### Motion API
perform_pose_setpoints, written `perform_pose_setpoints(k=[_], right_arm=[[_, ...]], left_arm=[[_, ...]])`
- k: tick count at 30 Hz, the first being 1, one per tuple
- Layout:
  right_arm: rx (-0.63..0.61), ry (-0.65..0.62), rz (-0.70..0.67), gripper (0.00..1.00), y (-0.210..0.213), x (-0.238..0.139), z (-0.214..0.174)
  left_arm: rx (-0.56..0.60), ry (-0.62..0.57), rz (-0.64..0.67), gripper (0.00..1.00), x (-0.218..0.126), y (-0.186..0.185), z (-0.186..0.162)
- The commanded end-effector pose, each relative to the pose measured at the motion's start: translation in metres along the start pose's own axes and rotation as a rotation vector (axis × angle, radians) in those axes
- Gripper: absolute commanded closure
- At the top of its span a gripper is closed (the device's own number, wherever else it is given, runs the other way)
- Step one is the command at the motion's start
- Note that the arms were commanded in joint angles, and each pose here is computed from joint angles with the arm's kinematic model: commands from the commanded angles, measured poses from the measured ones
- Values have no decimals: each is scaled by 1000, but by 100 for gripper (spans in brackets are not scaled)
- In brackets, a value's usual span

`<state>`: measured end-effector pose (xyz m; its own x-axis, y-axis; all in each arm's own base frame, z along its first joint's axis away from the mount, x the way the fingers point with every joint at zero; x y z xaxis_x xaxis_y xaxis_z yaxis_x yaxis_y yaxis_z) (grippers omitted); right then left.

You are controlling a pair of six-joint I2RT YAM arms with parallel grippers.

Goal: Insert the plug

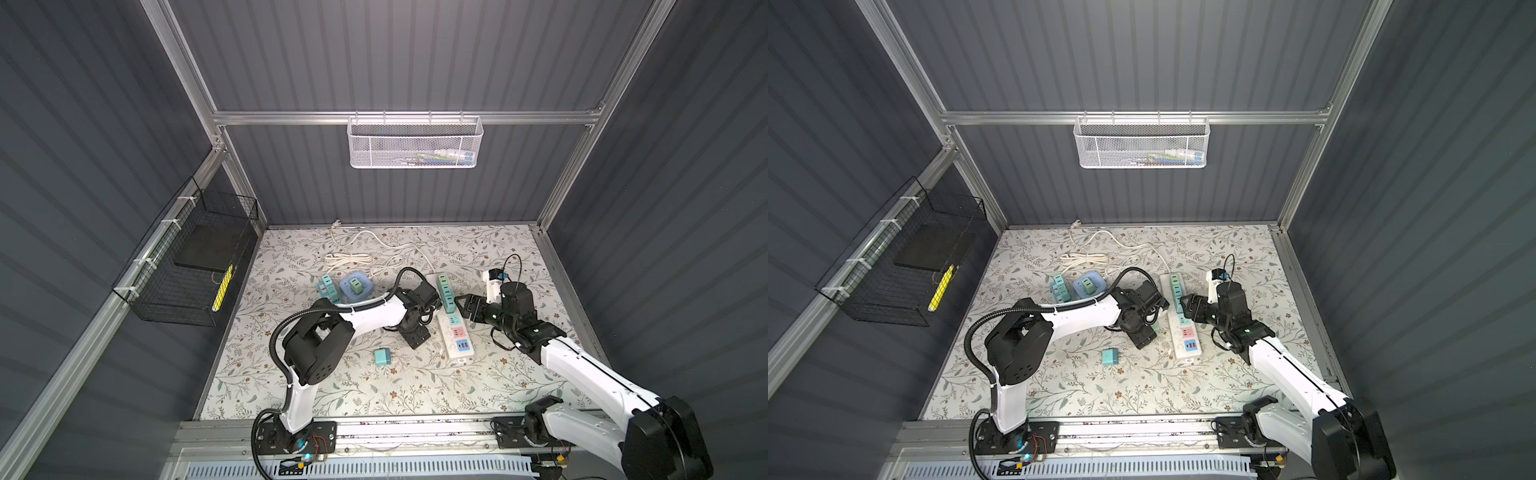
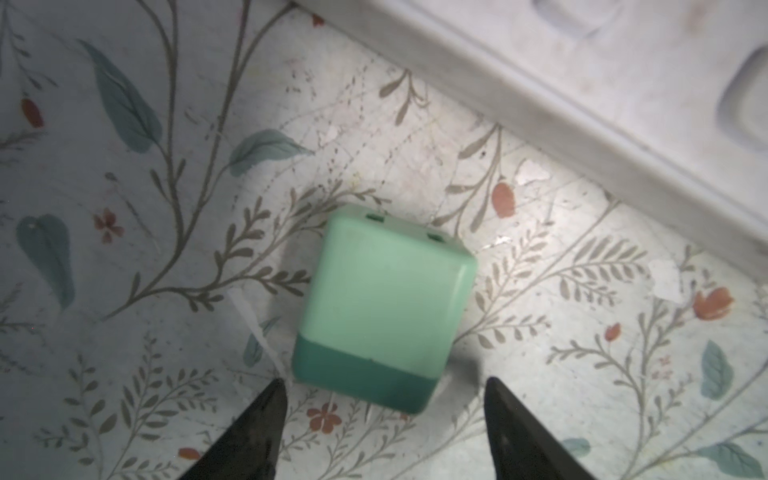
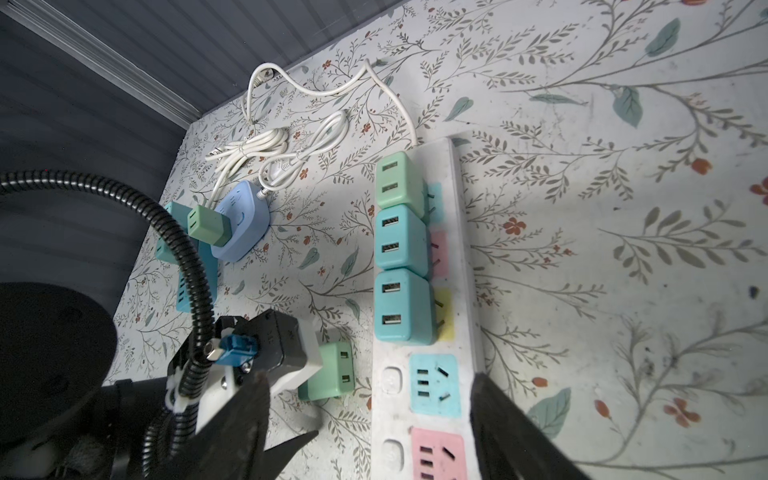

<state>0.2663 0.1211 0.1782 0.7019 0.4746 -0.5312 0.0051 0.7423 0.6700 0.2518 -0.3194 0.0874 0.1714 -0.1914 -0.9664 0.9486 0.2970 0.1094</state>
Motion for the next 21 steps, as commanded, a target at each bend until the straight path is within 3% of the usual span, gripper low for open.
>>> perform_pose_setpoints(k=[1,10,21], right_arm=[[11,12,22,24,-1,-1,-3],[23,0,23,23,-2,-2,-1],[29,12,21,24,-4,-2,-4]], left_arm=[[13,-36,35,26,0,8,10],[73,-24,25,25,10,7,11],[60,-51,25,42,16,2,12]])
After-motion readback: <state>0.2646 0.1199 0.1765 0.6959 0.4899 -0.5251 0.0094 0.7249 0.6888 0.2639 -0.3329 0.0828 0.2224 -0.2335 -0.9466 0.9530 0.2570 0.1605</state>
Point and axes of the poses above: each gripper's point midway between its finger pads, its own x axis out along the fingers, its own y axis along the line the jaws close on, z = x × y, the point moved 6 cm from there along -x, back along the fingers, and after that the axes turned 15 degrees about x, right-handed, at the moved point
